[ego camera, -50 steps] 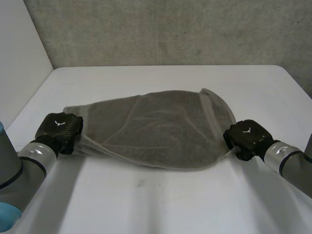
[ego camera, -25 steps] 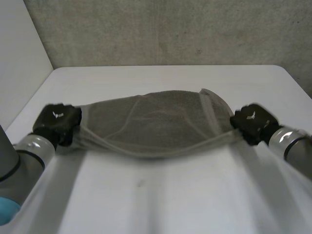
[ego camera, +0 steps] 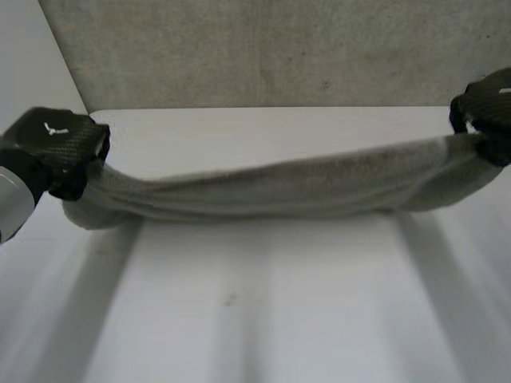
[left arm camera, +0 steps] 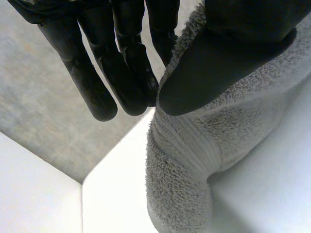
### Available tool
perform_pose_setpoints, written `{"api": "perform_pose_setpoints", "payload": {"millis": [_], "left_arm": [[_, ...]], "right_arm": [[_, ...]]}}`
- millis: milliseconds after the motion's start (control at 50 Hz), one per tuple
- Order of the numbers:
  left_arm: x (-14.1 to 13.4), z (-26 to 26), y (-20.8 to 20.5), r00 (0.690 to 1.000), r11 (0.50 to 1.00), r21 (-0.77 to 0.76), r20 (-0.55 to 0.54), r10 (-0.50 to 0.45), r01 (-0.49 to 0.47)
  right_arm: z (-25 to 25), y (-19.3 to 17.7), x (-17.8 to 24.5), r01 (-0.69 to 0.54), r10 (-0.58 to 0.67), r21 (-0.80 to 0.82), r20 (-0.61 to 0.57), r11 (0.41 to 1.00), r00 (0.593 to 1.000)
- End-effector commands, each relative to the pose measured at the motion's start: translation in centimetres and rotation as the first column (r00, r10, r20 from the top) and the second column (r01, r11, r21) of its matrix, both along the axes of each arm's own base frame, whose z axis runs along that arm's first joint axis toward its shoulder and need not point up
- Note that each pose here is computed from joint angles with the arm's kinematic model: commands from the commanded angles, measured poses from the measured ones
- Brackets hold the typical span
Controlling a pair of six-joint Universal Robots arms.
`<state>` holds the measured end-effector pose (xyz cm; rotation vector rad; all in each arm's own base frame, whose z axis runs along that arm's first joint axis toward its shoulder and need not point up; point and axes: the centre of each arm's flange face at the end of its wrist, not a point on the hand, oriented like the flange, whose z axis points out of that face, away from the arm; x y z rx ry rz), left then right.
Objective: Fold the towel.
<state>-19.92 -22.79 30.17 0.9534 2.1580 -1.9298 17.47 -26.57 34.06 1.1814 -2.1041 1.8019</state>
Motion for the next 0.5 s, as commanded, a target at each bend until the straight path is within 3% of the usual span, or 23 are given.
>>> {"api": "perform_pose_setpoints", "payload": {"millis": [20, 160, 300, 340, 360, 400, 420, 460, 480, 500], "left_arm": [[-0.8, -6.1, -3.0, 0.993, 0.983, 0.181, 0.110, -0.031, 0.011], [-1.9, -9.3, -7.1, 0.992, 0.975, 0.222, 0.120, -0.040, 0.012], [-3.4, -7.2, -12.4, 0.996, 0.998, 0.054, 0.084, -0.027, 0.023], [-4.3, -4.0, -15.1, 0.999, 0.995, -0.098, 0.044, -0.022, 0.027], [-4.3, -4.0, -15.1, 0.999, 0.995, -0.099, 0.043, -0.022, 0.027], [-5.3, 0.8, -16.9, 1.000, 0.960, -0.278, -0.014, -0.027, 0.022], [-5.3, 0.8, -16.9, 1.000, 0.960, -0.279, -0.014, -0.027, 0.022], [-5.7, 5.7, -17.2, 0.993, 0.906, -0.424, -0.105, -0.045, -0.004], [-5.7, 5.8, -17.2, 0.993, 0.905, -0.424, -0.105, -0.045, -0.004], [-5.6, 7.4, -17.1, 0.985, 0.888, -0.460, -0.160, -0.061, -0.019]], "right_arm": [[-6.5, -2.4, 1.2, -0.035, 0.041, 0.210, -0.027, 0.977, 0.999], [-10.1, -5.4, 2.5, -0.007, 0.028, 0.236, -0.089, 0.972, 0.996], [-9.4, -9.2, 4.5, -0.002, 0.006, 0.063, -0.064, 0.998, 0.998], [-6.9, -11.7, 5.0, 0.018, -0.016, -0.100, 0.017, 0.995, 1.000], [-6.9, -11.7, 5.0, 0.018, -0.016, -0.101, 0.018, 0.995, 1.000], [-2.8, -13.2, 5.8, 0.050, -0.004, -0.292, 0.157, 0.955, 0.988], [-2.8, -13.2, 5.8, 0.050, -0.003, -0.293, 0.158, 0.955, 0.987], [2.2, -13.3, 5.8, 0.102, 0.048, -0.473, 0.294, 0.875, 0.955], [2.2, -13.3, 5.8, 0.102, 0.048, -0.474, 0.294, 0.875, 0.954], [4.1, -12.8, 5.7, 0.122, 0.076, -0.531, 0.337, 0.839, 0.939]]}}
